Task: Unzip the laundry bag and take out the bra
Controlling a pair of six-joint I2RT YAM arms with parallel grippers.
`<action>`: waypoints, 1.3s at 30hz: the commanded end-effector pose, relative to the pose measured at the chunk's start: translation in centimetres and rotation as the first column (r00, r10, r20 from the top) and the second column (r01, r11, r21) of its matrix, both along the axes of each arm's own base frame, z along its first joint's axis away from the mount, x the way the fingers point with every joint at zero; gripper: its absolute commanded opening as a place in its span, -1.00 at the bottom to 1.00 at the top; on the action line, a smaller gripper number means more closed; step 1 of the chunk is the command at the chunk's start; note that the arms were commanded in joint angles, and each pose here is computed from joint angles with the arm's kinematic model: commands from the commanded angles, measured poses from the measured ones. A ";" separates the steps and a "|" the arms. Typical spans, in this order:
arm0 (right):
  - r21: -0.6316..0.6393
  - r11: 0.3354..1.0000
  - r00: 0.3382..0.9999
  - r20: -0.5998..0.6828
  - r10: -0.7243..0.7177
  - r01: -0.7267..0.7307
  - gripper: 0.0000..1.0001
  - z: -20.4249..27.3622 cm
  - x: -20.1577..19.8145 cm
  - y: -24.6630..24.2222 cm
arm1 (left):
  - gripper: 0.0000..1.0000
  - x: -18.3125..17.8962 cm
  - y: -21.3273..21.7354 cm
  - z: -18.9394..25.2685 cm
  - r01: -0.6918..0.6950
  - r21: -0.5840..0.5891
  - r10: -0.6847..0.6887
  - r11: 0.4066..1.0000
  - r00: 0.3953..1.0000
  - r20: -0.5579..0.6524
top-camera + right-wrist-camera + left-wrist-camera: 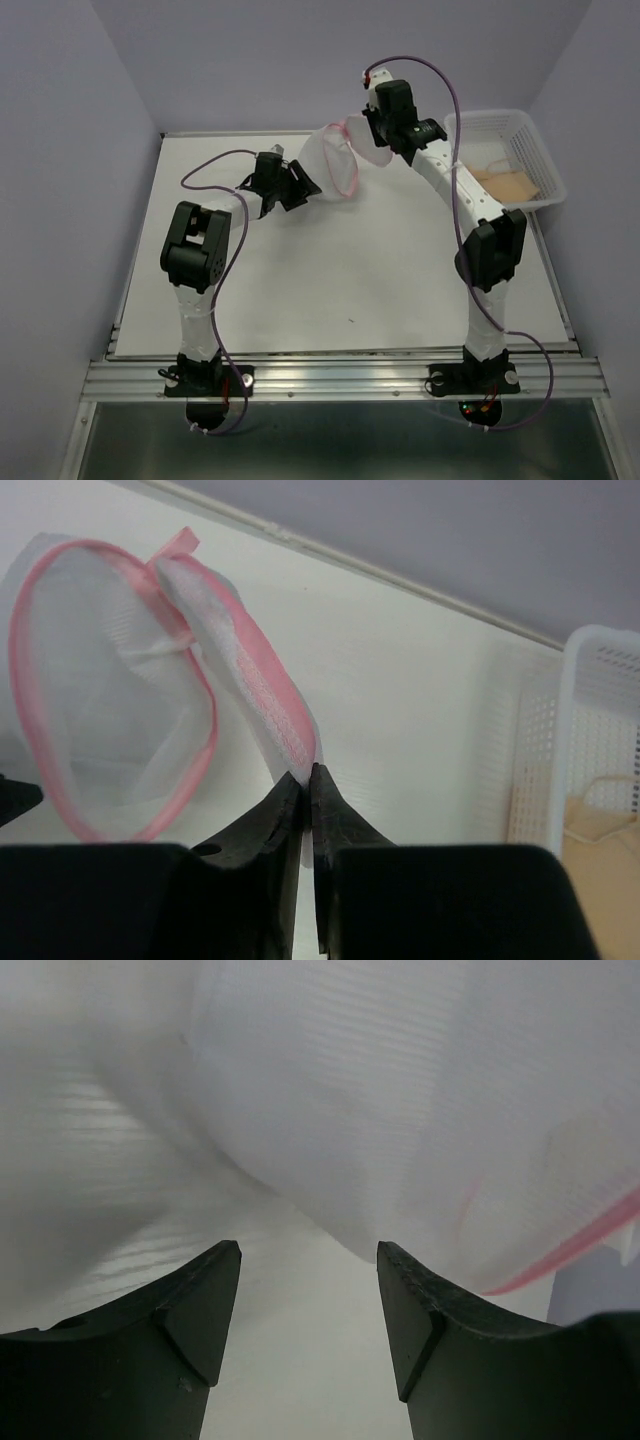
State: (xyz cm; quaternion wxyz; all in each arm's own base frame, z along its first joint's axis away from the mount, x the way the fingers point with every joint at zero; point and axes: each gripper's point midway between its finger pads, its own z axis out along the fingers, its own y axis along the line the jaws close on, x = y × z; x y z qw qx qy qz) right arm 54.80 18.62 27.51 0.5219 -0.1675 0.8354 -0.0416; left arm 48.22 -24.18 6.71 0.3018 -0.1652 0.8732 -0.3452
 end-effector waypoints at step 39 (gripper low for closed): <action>0.231 0.880 0.889 -0.104 0.446 -0.415 1.00 -5.2 -7.6 21.5 | 0.26 -3.7 8.6 6.6 -0.185 0.005 0.182 0.983 0.972 0.149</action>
